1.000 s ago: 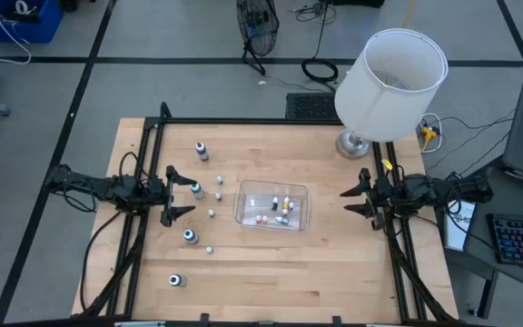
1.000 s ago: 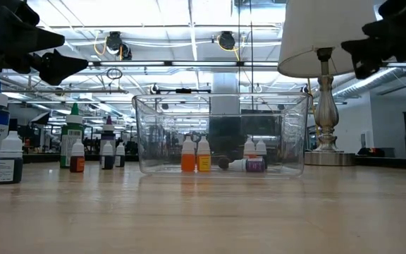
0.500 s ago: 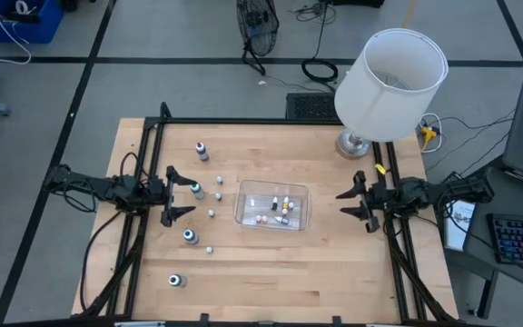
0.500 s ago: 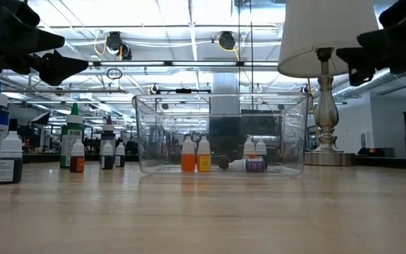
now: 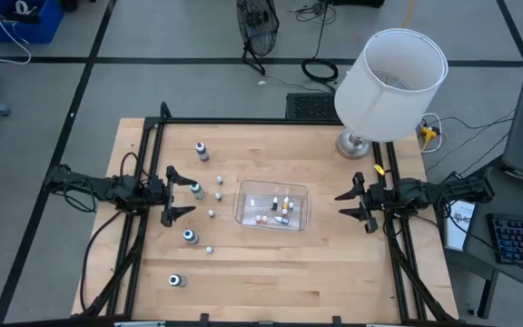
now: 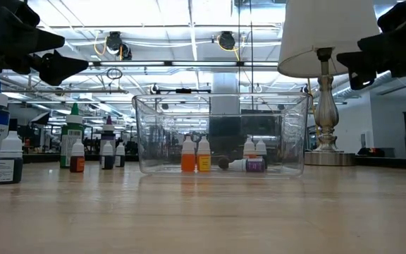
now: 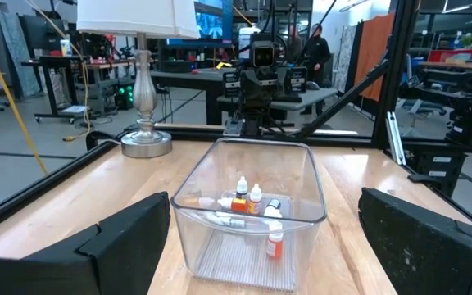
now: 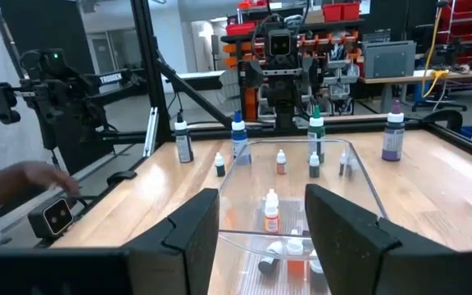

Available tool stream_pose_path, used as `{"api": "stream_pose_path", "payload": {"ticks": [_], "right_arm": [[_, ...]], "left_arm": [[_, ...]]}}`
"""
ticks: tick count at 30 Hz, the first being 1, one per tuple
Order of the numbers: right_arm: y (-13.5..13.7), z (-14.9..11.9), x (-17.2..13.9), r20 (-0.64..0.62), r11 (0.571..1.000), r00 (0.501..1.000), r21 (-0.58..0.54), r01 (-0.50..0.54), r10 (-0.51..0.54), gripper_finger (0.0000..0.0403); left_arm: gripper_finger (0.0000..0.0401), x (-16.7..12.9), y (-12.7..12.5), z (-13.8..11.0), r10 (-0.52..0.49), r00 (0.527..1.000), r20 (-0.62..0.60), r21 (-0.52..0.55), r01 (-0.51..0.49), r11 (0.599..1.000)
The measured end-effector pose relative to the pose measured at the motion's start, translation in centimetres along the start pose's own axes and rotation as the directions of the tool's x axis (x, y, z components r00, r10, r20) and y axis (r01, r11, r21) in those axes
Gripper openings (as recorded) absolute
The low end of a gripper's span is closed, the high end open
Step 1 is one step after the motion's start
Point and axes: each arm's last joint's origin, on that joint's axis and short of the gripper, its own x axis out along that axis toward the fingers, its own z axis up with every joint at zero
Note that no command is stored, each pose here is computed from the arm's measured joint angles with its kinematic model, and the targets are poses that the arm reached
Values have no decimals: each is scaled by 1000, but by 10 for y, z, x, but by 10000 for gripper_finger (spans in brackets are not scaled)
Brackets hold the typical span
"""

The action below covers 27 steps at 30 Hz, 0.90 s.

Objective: Pick & Place food coloring
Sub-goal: Put the small black food coloring bottle into the transparent bin

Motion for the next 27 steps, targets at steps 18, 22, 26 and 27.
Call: {"api": "stream_pose_path", "payload": {"ticks": [18, 22, 26, 27], "right_arm": [[0, 0, 0, -2, 1000, 1000, 0, 2, -2, 169], [0, 0, 0, -3, 1000, 1000, 0, 3, -3, 169], [0, 0, 0, -2, 1000, 1000, 0, 3, -3, 169], [0, 0, 0, -2, 1000, 1000, 0, 3, -3, 169]], "left_arm": [[390, -1, 3, 11, 98, 989, 111, -4, -98, 995], [390, 0, 3, 12, 120, 986, 116, -22, -118, 993], [390, -2, 9, 17, 319, 935, 157, -120, -302, 946], [390, -2, 11, 17, 401, 904, 149, -162, -378, 912]]}}
